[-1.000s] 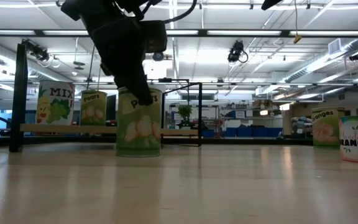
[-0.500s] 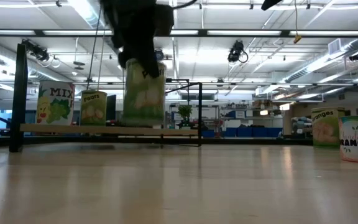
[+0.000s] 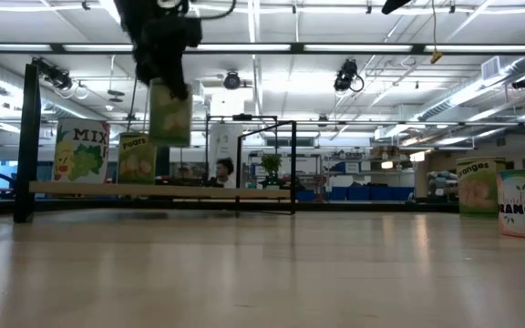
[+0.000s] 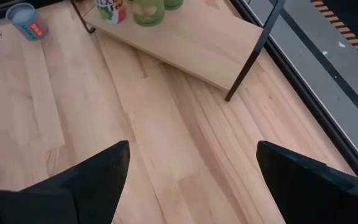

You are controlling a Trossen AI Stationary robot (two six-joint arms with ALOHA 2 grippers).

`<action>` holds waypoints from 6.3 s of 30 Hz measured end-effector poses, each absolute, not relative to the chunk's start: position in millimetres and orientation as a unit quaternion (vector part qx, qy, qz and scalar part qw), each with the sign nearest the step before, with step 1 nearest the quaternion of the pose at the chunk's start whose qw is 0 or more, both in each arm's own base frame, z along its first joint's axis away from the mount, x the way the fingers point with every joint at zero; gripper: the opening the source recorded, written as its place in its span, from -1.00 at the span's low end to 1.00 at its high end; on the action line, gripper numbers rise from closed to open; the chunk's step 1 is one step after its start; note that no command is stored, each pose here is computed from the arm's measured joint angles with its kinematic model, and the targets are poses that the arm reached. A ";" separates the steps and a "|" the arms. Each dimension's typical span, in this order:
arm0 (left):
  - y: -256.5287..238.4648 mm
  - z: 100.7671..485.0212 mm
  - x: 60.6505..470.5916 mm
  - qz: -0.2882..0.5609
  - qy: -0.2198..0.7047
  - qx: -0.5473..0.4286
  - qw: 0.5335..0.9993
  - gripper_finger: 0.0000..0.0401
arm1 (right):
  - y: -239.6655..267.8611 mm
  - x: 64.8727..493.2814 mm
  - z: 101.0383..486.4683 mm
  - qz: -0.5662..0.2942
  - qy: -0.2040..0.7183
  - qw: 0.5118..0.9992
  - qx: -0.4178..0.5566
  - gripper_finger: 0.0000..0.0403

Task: Pick and place cans onto a shelf
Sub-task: Put the canned pears on the shelf, then put the small canned oranges on the shelf

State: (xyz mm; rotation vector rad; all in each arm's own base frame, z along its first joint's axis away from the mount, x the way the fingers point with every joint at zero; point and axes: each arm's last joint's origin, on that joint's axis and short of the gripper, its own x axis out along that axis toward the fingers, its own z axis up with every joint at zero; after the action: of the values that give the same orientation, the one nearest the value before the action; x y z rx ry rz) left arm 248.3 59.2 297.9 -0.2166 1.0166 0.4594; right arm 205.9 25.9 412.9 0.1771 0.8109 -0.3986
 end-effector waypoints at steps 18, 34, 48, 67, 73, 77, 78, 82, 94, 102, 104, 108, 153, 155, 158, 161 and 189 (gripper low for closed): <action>74.9 246.7 230.4 0.189 0.510 -0.101 0.833 0.63 | 25.2 209.6 415.7 -0.203 0.365 0.901 0.117 0.78; 74.5 246.4 230.5 0.185 0.510 -0.109 0.833 0.70 | 20.8 214.1 419.0 -0.201 0.343 0.908 0.133 0.78; 74.5 244.5 232.9 0.176 0.513 -0.106 0.834 0.77 | 20.8 214.0 418.9 -0.203 0.343 0.907 0.138 0.78; 74.5 259.5 231.5 0.189 0.521 -0.116 0.824 0.77 | 20.8 214.0 418.9 -0.201 0.344 0.907 0.133 0.78; 74.2 270.9 230.7 0.204 0.520 -0.142 0.817 0.77 | 21.8 213.8 418.6 -0.189 0.350 0.909 0.126 0.78; 74.1 293.3 233.0 0.235 0.491 -0.194 0.816 0.77 | 25.4 215.1 416.9 -0.172 0.362 0.911 0.100 0.78; 73.4 300.8 235.0 0.241 0.475 -0.208 0.820 0.77 | 26.9 216.0 416.1 -0.161 0.367 0.911 0.093 0.78; 62.3 333.0 244.6 0.237 0.413 -0.242 0.845 0.77 | 38.6 220.1 409.2 -0.098 0.387 0.916 0.046 0.78; 6.1 396.0 233.5 0.140 0.252 -0.213 0.933 0.74 | 83.8 235.0 326.9 -0.004 0.483 0.875 -0.018 0.77; -9.8 406.9 215.6 0.115 0.235 -0.187 0.947 0.72 | 105.2 252.5 263.1 0.022 0.606 0.795 -0.033 0.77; -14.3 406.4 214.1 0.106 0.241 -0.183 0.947 0.72 | 108.4 254.4 250.5 0.028 0.632 0.773 -0.032 0.77; -24.5 403.1 210.9 0.094 0.263 -0.169 0.945 0.72 | 113.8 253.9 231.5 0.046 0.672 0.739 -0.024 0.77; -38.1 409.4 195.9 0.071 0.251 -0.115 0.959 0.72 | 76.5 320.8 268.2 0.100 0.619 0.775 -0.080 0.45; -34.6 414.0 188.6 0.073 0.238 -0.120 0.961 0.72 | 72.9 338.8 277.8 0.099 0.618 0.774 -0.094 0.45; -29.6 421.2 175.4 0.076 0.217 -0.127 0.965 0.72 | 65.2 364.9 288.7 0.095 0.612 0.776 -0.117 0.45; -24.9 428.1 161.2 0.078 0.195 -0.134 0.969 0.72 | 56.8 386.0 293.8 0.102 0.603 0.776 -0.155 0.45; -8.9 441.1 130.6 0.224 0.114 -0.120 0.960 0.72 | -105.9 464.2 243.0 -0.077 0.532 0.842 -0.045 0.46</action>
State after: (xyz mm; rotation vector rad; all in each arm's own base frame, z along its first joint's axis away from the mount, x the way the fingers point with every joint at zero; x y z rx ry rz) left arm 130.6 -8.9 441.1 -0.2427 0.2311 0.4543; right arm 464.2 -105.9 243.0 -0.0951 1.1230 -0.1621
